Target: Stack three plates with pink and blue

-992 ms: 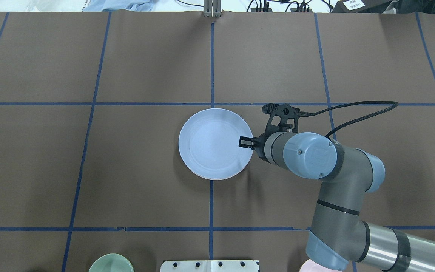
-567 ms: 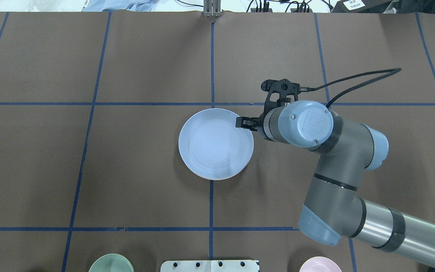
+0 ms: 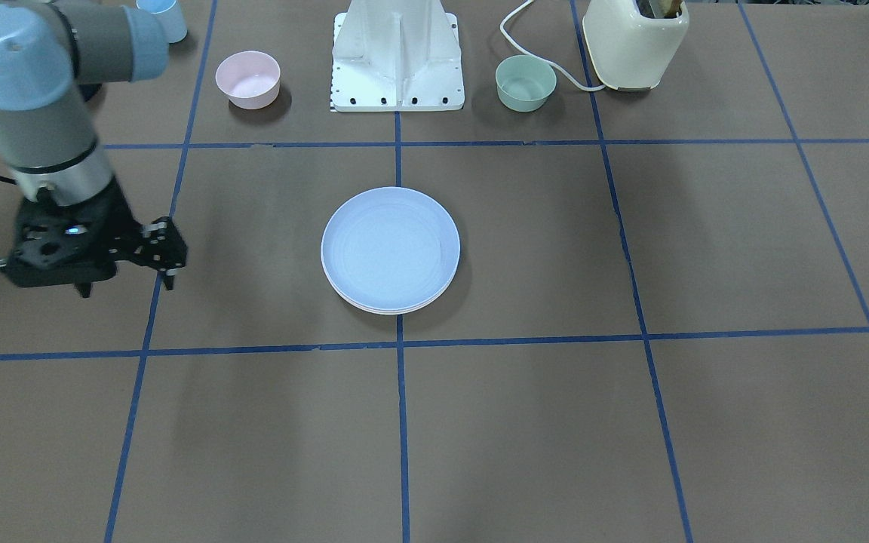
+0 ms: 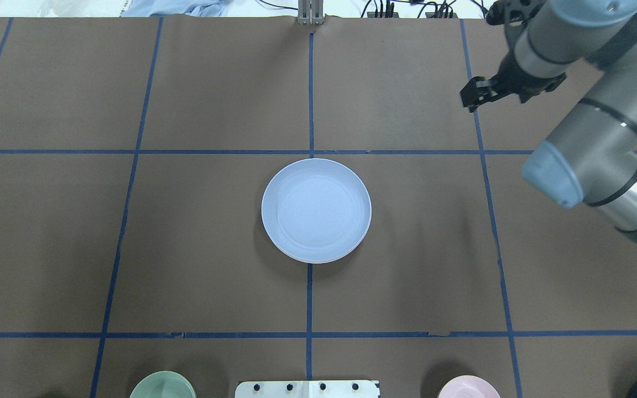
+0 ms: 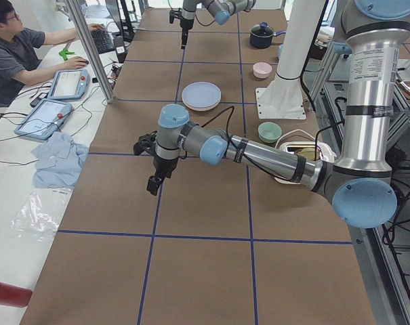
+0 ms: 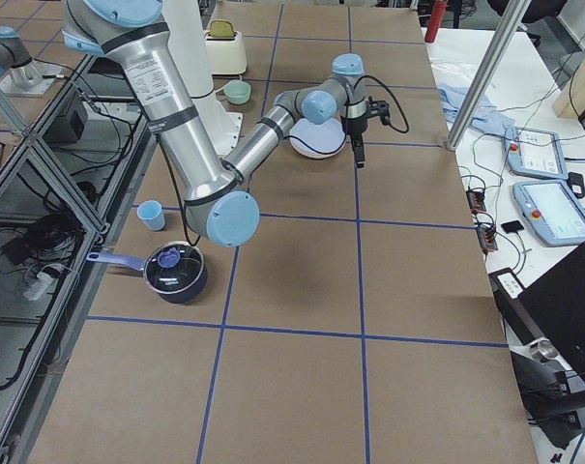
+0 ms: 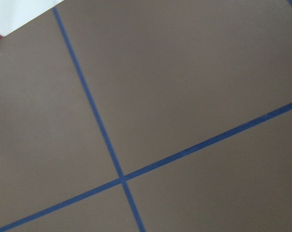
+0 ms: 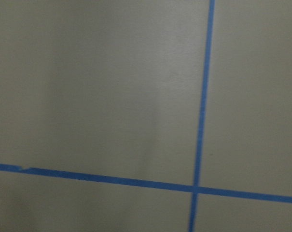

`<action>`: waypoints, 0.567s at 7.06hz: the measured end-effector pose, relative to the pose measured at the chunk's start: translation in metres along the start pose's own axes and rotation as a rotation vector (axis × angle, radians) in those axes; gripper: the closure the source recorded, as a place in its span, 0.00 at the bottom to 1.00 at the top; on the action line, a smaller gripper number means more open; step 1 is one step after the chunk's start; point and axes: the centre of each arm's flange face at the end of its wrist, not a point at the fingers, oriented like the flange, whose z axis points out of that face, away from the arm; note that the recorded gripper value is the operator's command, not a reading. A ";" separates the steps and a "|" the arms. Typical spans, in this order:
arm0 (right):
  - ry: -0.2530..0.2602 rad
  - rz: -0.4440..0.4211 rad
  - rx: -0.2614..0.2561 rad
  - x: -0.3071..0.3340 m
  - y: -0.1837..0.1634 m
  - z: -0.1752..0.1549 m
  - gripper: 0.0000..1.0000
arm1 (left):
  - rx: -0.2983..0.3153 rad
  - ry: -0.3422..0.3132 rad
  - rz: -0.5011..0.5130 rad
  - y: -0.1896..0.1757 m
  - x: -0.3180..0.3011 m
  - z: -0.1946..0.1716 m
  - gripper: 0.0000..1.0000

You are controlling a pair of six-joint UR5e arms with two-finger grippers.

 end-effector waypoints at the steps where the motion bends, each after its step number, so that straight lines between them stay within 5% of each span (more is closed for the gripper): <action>1: -0.005 -0.061 -0.049 0.076 -0.004 -0.003 0.00 | -0.061 -0.013 -0.092 0.012 -0.028 -0.003 0.00; 4: -0.048 -0.134 -0.185 0.294 0.063 0.026 0.00 | -0.204 0.074 -0.331 0.073 -0.078 -0.002 0.00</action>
